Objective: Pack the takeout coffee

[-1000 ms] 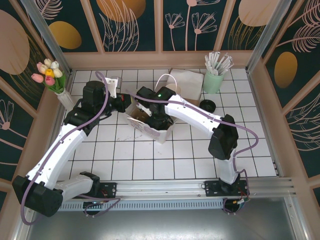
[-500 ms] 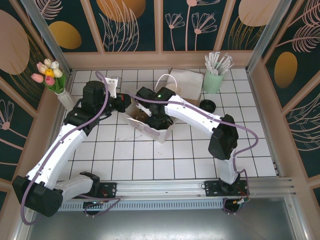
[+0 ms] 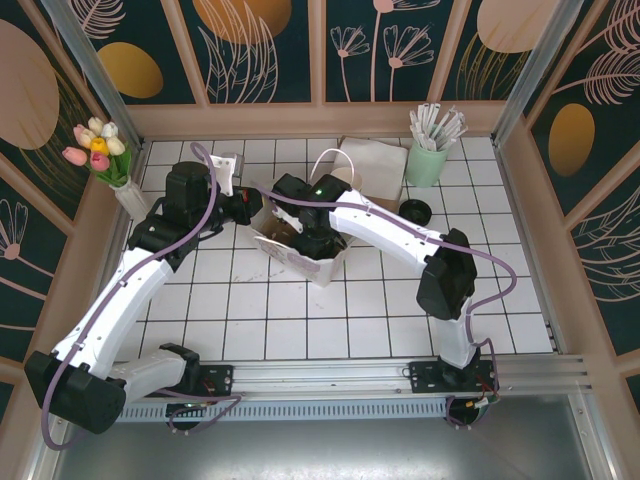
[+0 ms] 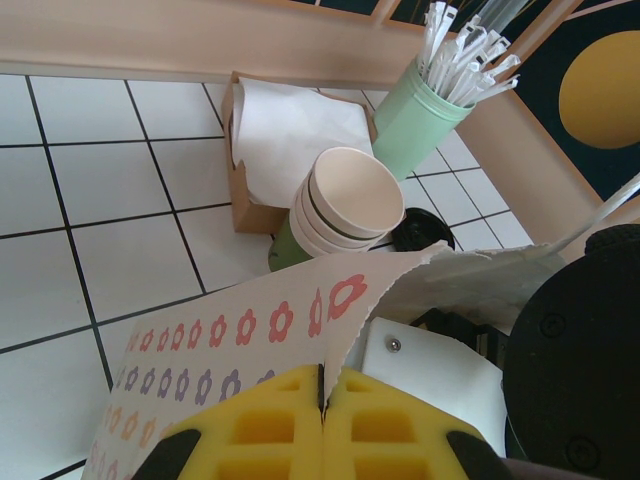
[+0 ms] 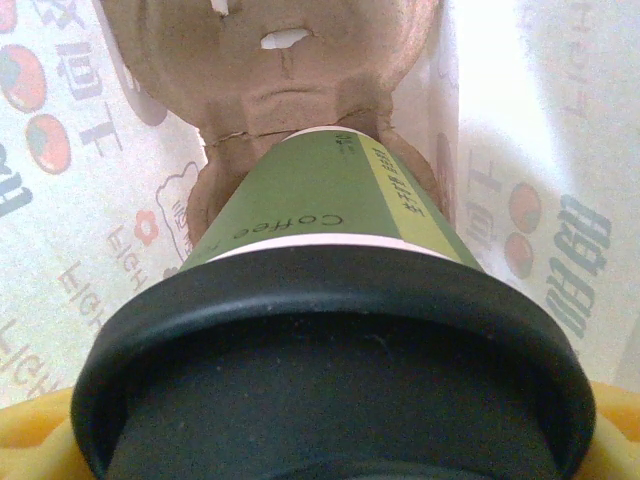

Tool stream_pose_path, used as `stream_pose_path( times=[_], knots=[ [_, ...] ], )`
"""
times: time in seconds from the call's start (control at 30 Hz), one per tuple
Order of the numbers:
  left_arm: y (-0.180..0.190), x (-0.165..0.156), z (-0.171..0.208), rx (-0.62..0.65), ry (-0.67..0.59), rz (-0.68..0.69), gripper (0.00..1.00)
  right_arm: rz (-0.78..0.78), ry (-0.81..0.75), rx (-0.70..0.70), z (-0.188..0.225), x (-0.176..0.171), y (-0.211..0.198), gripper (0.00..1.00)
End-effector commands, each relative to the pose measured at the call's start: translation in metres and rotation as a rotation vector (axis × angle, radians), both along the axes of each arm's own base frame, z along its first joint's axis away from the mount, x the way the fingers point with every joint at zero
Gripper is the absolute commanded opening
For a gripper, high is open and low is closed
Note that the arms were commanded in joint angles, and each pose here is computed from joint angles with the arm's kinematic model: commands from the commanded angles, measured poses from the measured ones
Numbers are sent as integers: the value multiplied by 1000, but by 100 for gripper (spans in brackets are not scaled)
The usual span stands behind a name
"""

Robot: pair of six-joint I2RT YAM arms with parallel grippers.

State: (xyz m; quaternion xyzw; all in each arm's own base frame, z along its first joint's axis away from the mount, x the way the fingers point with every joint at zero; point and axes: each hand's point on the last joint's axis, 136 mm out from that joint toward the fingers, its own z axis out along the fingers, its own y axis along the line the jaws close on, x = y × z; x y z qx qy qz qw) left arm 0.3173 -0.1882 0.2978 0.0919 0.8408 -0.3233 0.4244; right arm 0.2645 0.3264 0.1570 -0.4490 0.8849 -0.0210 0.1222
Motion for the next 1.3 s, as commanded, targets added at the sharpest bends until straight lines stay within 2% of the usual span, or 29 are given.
stream_pose_path(
  times=[0.0,1.27],
  knots=[
    [-3,0,9,-12,-38,-20,0,-11,10,-33,4,-8,-14,49],
    [-3,0,7,-13,-32,-20,0,-10,22,-43,2,-9,-15,49]
  ],
)
